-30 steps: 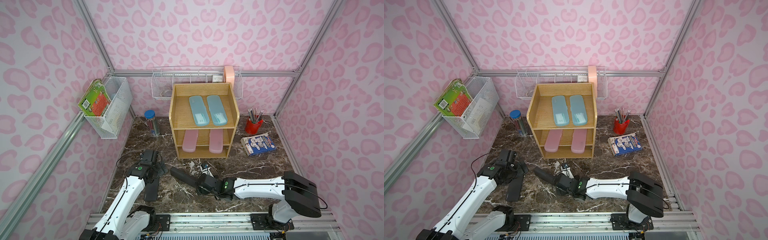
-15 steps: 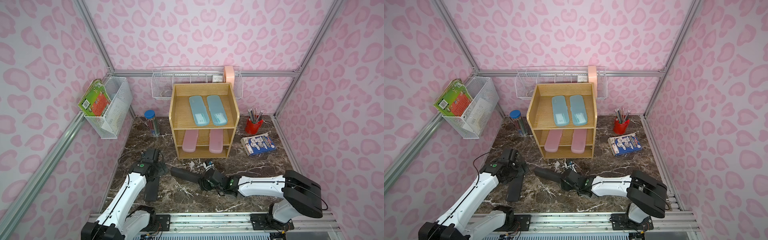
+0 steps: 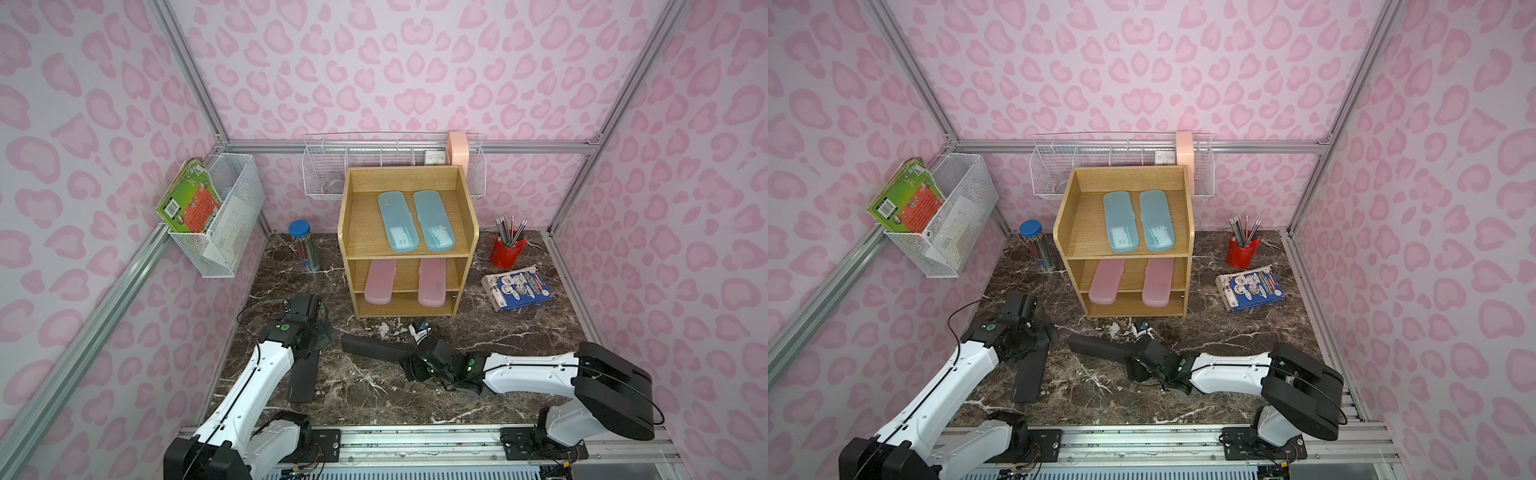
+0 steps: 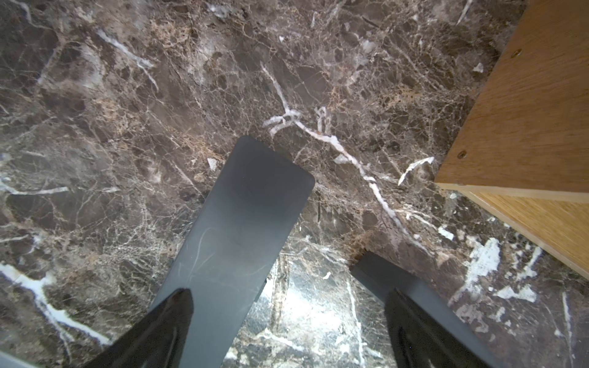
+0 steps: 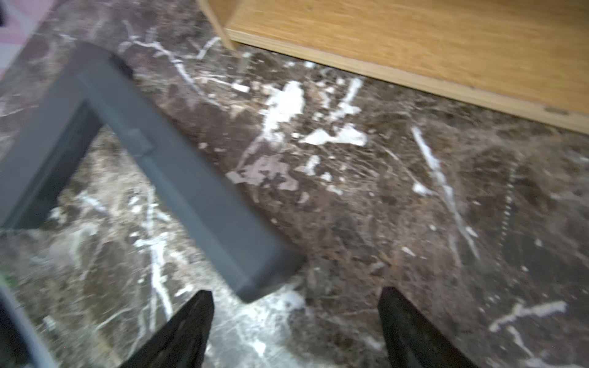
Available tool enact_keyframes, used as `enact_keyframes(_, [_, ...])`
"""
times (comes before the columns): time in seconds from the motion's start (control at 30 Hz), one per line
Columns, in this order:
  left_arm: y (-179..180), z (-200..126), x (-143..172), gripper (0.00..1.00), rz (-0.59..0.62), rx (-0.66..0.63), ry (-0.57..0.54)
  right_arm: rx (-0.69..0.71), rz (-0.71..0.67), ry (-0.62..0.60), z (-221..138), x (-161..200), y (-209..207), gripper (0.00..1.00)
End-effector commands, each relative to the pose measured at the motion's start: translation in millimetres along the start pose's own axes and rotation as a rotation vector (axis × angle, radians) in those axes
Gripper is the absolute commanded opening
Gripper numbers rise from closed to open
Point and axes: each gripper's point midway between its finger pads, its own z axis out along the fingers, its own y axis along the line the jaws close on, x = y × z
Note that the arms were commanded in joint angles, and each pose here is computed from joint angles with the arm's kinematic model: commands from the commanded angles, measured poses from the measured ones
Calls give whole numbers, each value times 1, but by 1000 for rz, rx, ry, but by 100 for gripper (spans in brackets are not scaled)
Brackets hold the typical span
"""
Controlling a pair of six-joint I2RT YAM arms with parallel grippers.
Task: Place the pencil cases on the shelf according to color
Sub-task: Adjust the pencil case at the center of the board, then pick up the pencil case from the center of the board.
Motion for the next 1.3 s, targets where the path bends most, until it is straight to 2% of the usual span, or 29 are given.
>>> enact_keyframes(0.0, [1, -4, -4, 99, 14, 0, -18, -62, -90, -64, -4, -17, 15, 93])
enact_keyframes(0.3, [-1, -3, -2, 99, 26, 6, -8, -60, -228, -39, 21, -18, 14, 95])
enact_keyframes(0.47, [-1, -3, -2, 99, 26, 7, -7, -124, -259, -41, 33, -13, 25, 89])
enact_keyframes(0.6, [1, -2, -1, 99, 27, 3, -10, -178, -254, -78, 38, -8, 30, 70])
enact_keyframes(0.67, [1, 0, 0, 99, 31, 0, -6, -186, -254, -81, 42, -7, 31, 65])
enact_keyframes(0.83, [3, 2, 2, 99, 35, -7, -3, -202, -240, -102, 43, -9, 34, 44])
enact_keyframes(1.07, [8, 1, 3, 99, 22, -11, -27, -178, -202, -127, 26, -2, 33, 33])
enact_keyframes(1.27, [8, -1, 2, 99, 24, -10, -31, -187, -53, -218, -11, 5, 18, 26])
